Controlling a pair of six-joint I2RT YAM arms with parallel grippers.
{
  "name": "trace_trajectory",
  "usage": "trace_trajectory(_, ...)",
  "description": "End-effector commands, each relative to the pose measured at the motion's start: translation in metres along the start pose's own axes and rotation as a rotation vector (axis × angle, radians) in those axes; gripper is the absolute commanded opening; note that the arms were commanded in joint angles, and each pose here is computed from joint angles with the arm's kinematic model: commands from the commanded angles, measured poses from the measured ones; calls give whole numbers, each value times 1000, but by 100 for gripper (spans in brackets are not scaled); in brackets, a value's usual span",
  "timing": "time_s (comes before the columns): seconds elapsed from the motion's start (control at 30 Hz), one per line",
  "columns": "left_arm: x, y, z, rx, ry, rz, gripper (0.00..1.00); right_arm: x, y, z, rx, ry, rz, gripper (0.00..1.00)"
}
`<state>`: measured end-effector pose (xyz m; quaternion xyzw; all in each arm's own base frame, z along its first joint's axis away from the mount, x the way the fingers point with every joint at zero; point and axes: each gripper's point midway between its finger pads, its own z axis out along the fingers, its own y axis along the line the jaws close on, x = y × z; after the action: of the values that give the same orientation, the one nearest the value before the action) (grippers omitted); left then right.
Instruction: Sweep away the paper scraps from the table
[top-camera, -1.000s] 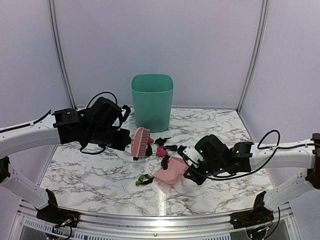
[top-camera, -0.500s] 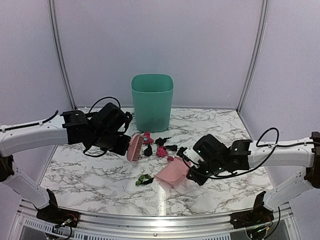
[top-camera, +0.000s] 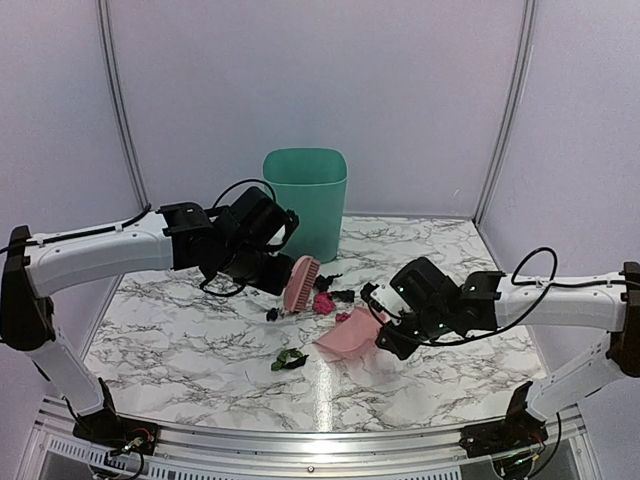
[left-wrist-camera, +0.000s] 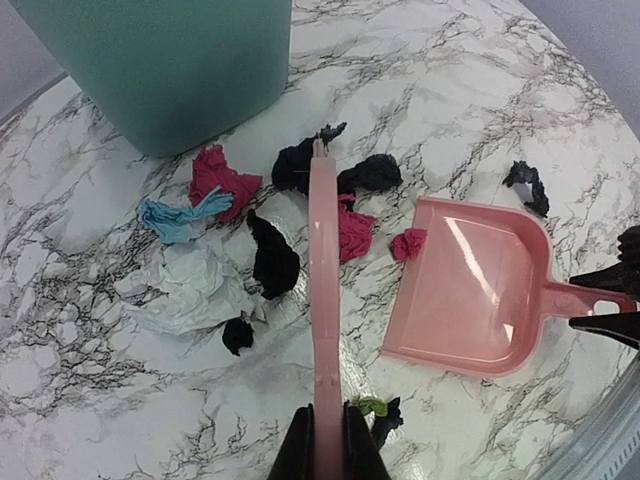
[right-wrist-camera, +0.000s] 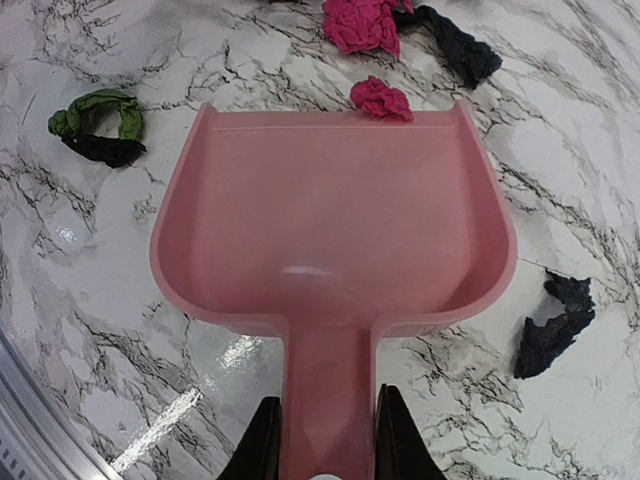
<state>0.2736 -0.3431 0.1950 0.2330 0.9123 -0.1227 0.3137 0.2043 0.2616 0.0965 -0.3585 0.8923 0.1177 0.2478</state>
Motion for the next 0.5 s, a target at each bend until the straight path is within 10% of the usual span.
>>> trace_trajectory(0.0, -16, -10, -2, 23, -29, 28, 0, -8, -3, -3, -12, -18, 3, 0)
trace_trajectory(0.47, -30, -14, -7, 20, -68, 42, 0, -18, -39, -86, 90, -140, 244, 0)
